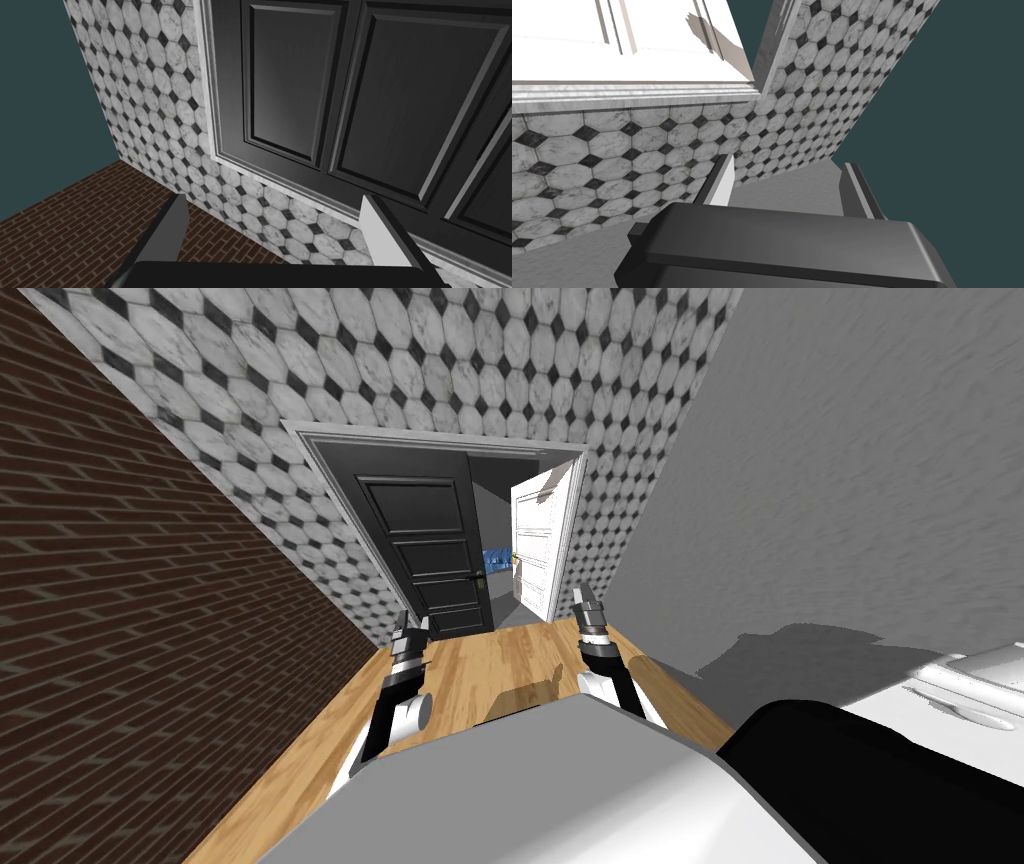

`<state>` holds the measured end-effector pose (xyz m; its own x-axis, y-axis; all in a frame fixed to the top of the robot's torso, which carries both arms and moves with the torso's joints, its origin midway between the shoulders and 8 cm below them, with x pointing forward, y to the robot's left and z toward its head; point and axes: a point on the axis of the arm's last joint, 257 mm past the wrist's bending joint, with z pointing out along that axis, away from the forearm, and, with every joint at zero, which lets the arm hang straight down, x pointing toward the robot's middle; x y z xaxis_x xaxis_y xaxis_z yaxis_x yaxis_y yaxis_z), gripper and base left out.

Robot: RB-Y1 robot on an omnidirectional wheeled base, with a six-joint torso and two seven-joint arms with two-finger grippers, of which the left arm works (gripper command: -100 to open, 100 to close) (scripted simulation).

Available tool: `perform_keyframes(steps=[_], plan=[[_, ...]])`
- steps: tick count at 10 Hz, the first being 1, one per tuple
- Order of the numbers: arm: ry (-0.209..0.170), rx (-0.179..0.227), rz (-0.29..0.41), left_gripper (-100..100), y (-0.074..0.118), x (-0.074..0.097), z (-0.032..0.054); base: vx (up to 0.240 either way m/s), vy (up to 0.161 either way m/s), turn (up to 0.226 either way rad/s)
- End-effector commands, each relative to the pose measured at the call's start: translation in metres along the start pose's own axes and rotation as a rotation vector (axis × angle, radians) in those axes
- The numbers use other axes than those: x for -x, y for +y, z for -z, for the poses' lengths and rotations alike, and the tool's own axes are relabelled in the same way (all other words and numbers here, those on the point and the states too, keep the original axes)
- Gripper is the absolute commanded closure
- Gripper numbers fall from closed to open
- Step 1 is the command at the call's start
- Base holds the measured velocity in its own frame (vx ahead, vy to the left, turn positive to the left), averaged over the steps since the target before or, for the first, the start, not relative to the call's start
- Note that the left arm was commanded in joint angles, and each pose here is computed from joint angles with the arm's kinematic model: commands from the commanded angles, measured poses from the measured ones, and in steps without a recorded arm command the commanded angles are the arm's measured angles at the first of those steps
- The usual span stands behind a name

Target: Push the door open

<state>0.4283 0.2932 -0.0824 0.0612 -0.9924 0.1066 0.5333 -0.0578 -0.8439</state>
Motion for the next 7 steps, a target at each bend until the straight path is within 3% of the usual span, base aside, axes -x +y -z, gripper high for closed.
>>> perform_keyframes(steps=[1,7], plan=[[0.005,0.023,-0.003,-100,0.015,-0.001,-0.0037,0.091,-0.006,-0.007],[0.020,0.109,-0.012,-100,0.070,-0.005,-0.0152,0.095,0.002,-0.007]])
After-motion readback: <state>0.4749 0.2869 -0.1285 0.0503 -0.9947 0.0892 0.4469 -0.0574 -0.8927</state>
